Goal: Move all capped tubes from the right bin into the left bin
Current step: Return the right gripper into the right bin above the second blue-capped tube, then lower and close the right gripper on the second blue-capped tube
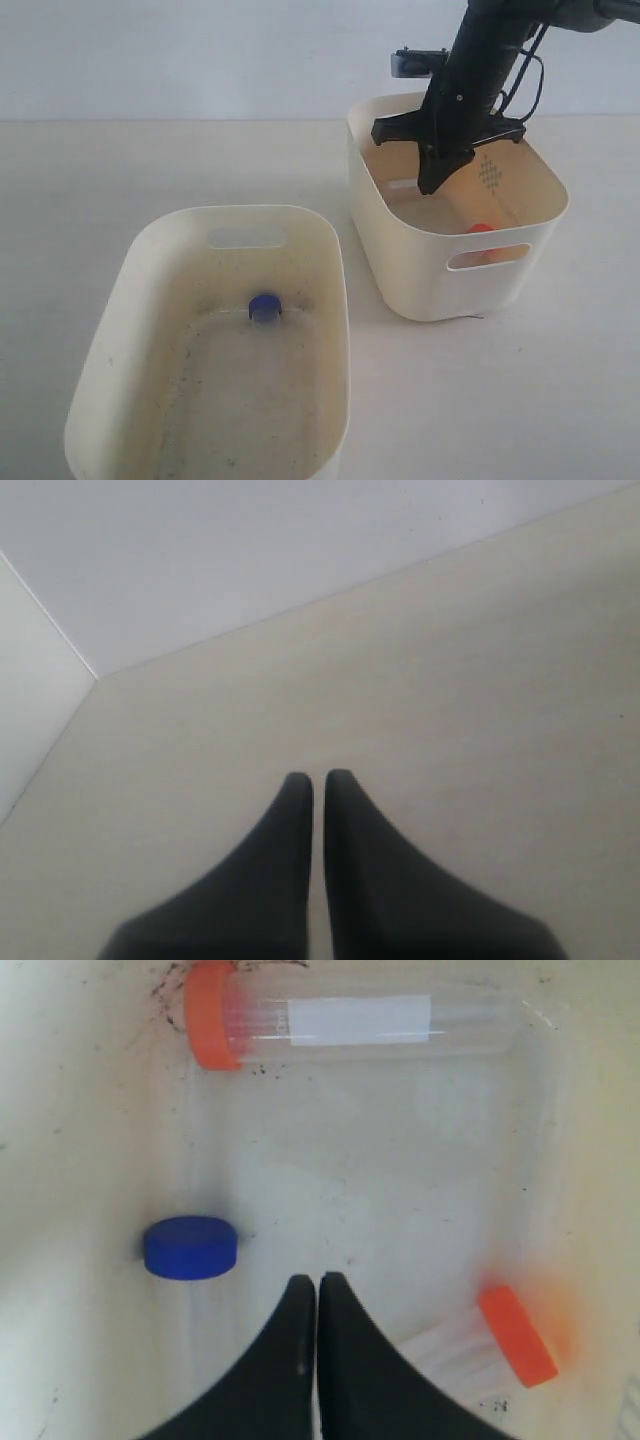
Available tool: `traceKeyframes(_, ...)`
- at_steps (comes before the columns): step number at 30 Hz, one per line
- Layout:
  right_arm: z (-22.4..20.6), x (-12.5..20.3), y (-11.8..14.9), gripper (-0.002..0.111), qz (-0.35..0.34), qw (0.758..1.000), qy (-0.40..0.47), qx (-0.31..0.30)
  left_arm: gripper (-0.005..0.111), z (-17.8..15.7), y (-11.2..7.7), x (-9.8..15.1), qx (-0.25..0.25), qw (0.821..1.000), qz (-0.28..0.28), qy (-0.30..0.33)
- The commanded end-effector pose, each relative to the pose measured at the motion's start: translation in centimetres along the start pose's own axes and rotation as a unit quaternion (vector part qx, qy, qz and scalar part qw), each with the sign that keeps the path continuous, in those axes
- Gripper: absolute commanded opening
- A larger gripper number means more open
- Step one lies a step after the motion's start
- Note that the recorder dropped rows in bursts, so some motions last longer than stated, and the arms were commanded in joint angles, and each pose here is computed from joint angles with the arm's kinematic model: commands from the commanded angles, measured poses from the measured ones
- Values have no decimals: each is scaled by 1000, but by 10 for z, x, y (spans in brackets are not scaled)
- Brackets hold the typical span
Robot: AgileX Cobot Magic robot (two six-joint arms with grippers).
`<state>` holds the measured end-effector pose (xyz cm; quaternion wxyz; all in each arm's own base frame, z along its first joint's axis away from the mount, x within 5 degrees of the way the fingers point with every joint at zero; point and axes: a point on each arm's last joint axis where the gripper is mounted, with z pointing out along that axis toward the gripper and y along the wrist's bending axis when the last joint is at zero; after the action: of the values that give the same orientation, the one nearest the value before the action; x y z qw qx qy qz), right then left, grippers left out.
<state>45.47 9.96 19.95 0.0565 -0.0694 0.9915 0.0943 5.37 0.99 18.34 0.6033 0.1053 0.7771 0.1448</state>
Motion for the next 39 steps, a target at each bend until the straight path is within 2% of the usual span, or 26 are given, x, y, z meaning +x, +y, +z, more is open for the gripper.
traceKeyframes(1, 12, -1, -4, 0, -1, 1000, 14, 4, 4, 0, 0, -1, 2, 1000, -6, -4)
traceKeyframes(10, 33, 0, 4, 0, -6, 999, 35, -8, 4, 0, 0, -1, 2, 1000, -6, -4)
traceKeyframes(15, 34, 0, 12, 2, 4, 998, 36, -47, 4, 0, 0, -1, 2, 1000, -6, -4)
traceKeyframes(19, 36, 0, 20, 20, 12, 995, 38, -89, 4, 0, 0, -1, 2, 1000, -6, -4)
traceKeyframes(23, 38, 0, 23, 47, 11, 995, 40, -93, 4, 0, 0, -1, 2, 1000, -6, -4)
traceKeyframes(25, 38, 1, 23, 50, 10, 995, 40, -90, 4, 0, 0, -1, 2, 1000, -6, -4)
traceKeyframes(28, 39, 1, 20, 43, 13, 996, 41, -78, 4, 0, 0, -1, 2, 1000, -6, -4)
traceKeyframes(34, 28, -1, 23, 5, 9, 996, 27, -80, 4, 0, 0, -1, 2, 1000, -6, -4)
traceKeyframes(39, 10, -2, 26, 3, 1, 997, 8, -81, 4, 0, 0, -1, 2, 1000, -6, -4)
